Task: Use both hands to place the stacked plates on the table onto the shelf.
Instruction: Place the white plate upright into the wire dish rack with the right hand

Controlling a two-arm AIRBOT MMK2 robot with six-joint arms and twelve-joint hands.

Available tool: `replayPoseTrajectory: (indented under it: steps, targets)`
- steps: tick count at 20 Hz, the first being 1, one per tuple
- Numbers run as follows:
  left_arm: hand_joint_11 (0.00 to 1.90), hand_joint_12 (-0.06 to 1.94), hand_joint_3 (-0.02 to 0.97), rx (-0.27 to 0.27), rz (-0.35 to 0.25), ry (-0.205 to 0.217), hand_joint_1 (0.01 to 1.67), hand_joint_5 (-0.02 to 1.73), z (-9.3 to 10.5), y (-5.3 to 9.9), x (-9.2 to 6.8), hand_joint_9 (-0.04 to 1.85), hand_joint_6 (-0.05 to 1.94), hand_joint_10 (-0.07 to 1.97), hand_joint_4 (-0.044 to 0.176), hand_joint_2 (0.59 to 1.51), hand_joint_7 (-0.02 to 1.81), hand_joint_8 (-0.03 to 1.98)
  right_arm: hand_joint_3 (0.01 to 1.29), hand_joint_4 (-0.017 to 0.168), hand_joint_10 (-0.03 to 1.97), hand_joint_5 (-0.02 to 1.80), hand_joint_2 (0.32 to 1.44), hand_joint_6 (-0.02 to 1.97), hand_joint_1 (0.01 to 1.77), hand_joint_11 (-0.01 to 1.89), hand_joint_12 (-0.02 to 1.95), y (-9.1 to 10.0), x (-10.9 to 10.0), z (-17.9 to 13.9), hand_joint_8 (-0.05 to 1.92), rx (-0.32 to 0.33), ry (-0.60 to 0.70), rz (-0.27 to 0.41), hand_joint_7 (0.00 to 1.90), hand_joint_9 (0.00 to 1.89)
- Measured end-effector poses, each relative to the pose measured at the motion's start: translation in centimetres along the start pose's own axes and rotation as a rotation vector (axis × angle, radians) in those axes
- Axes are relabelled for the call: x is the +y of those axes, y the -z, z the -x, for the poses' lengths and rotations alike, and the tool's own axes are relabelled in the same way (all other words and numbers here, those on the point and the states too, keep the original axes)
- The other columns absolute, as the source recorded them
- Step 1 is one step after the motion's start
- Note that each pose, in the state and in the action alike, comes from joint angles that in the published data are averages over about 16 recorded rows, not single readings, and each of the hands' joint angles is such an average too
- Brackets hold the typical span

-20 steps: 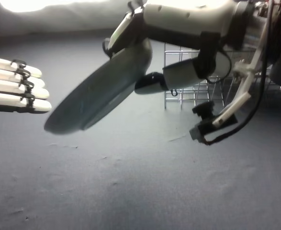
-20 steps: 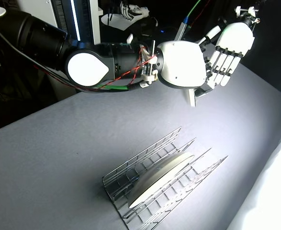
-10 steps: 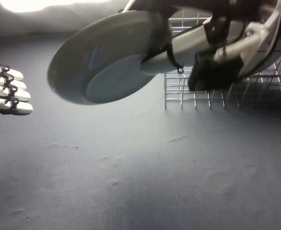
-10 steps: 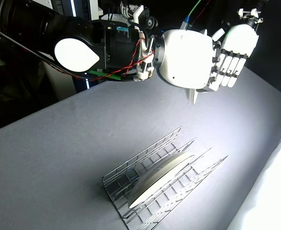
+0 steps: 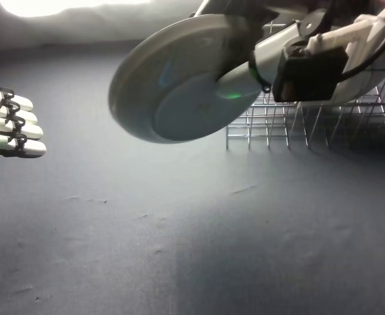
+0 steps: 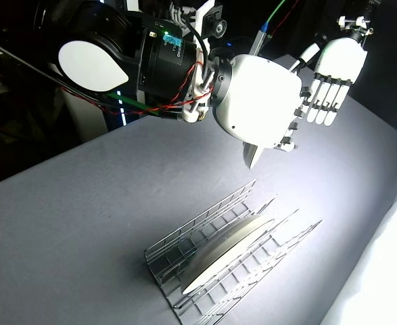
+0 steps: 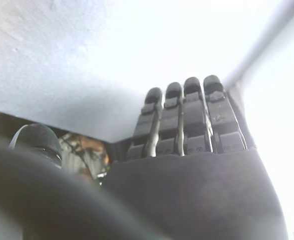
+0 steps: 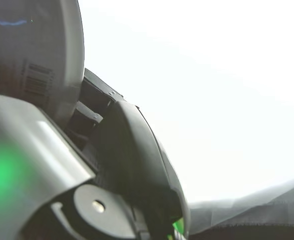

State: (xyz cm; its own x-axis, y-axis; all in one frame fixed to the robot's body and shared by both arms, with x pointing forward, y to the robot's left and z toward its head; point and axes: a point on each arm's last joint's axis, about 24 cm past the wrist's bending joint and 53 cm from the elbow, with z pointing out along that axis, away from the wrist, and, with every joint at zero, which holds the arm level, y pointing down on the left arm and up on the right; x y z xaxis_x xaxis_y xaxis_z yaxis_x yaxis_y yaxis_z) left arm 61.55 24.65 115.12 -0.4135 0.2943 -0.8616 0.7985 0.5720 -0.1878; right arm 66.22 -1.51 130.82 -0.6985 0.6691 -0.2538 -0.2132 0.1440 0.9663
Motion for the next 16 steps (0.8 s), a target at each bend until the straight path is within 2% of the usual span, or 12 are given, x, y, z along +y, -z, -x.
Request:
replayPoseTrajectory:
  steps: [12,16]
  targets:
    - [0.01,0.01,0.003,-0.002,-0.005,0.0,0.02,0.02,0.1,0.0,-0.1,0.02,0.01,0.01,0.004,1.123,0.02,0.01,0.02,-0.007,1.09,0.96,1.01,0.91,1.34,0.68,1.1,1.6,-0.8,4.4,0.67,-0.075,-0.015,-0.061,1.07,0.92]
    - [0.01,0.01,0.003,-0.001,-0.007,0.0,0.02,0.02,0.1,-0.1,-0.2,0.02,0.01,0.01,0.004,1.128,0.02,0.01,0.01,-0.001,0.93,0.97,1.01,0.89,1.34,0.68,1.08,2.6,-1.7,5.6,0.68,-0.098,-0.011,-0.093,1.07,0.94]
